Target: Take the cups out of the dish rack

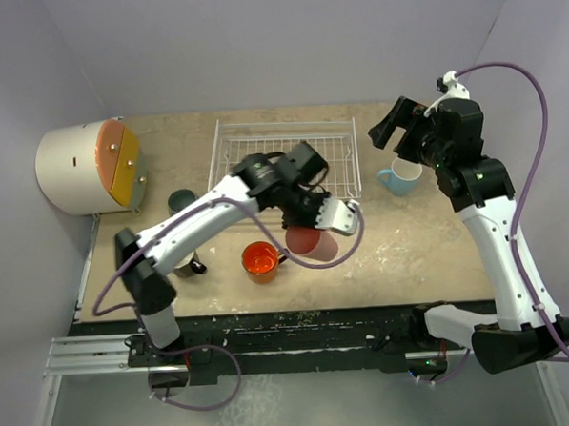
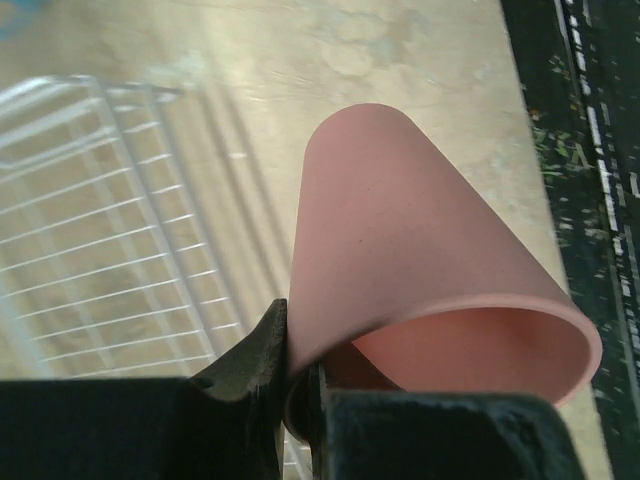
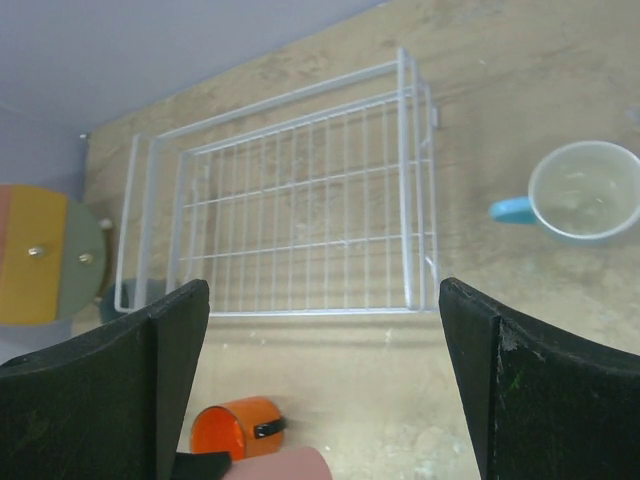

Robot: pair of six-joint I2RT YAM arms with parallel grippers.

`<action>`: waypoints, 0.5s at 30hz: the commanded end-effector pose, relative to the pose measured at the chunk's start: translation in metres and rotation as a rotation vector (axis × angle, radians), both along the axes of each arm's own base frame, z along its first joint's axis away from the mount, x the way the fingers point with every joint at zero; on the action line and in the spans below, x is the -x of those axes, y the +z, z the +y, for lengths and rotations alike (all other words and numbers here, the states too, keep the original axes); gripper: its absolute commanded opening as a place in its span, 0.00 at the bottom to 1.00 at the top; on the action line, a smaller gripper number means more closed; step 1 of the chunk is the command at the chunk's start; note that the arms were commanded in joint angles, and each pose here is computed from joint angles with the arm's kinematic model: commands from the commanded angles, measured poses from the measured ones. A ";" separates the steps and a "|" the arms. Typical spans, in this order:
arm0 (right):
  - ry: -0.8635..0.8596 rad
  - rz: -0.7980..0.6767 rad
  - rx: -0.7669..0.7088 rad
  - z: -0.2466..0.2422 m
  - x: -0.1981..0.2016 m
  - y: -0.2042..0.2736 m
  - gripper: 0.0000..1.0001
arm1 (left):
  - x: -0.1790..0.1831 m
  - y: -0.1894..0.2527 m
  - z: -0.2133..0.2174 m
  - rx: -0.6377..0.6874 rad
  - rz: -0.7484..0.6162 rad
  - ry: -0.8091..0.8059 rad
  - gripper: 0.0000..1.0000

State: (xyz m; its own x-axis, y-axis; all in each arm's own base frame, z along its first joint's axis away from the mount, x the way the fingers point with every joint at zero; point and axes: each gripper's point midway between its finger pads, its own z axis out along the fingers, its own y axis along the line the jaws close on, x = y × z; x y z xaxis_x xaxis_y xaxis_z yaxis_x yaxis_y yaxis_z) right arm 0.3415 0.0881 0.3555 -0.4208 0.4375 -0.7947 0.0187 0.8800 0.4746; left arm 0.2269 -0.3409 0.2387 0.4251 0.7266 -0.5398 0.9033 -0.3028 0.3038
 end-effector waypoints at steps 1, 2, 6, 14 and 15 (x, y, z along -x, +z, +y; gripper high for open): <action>-0.115 0.043 0.093 -0.031 0.014 -0.018 0.97 | 0.030 -0.043 0.011 -0.309 0.171 0.099 0.00; -0.128 0.048 0.104 -0.035 0.016 -0.021 0.98 | 0.030 -0.053 0.009 -0.368 0.182 0.112 0.00; -0.169 0.063 0.141 -0.047 0.027 -0.026 0.98 | 0.028 -0.095 0.012 -0.584 0.183 0.171 0.00; -0.192 0.091 0.155 -0.054 0.038 -0.036 0.99 | 0.013 -0.119 0.006 -0.626 0.134 0.205 0.00; -0.187 0.095 0.150 -0.053 0.039 -0.038 0.99 | 0.014 -0.121 0.006 -0.631 0.136 0.203 0.00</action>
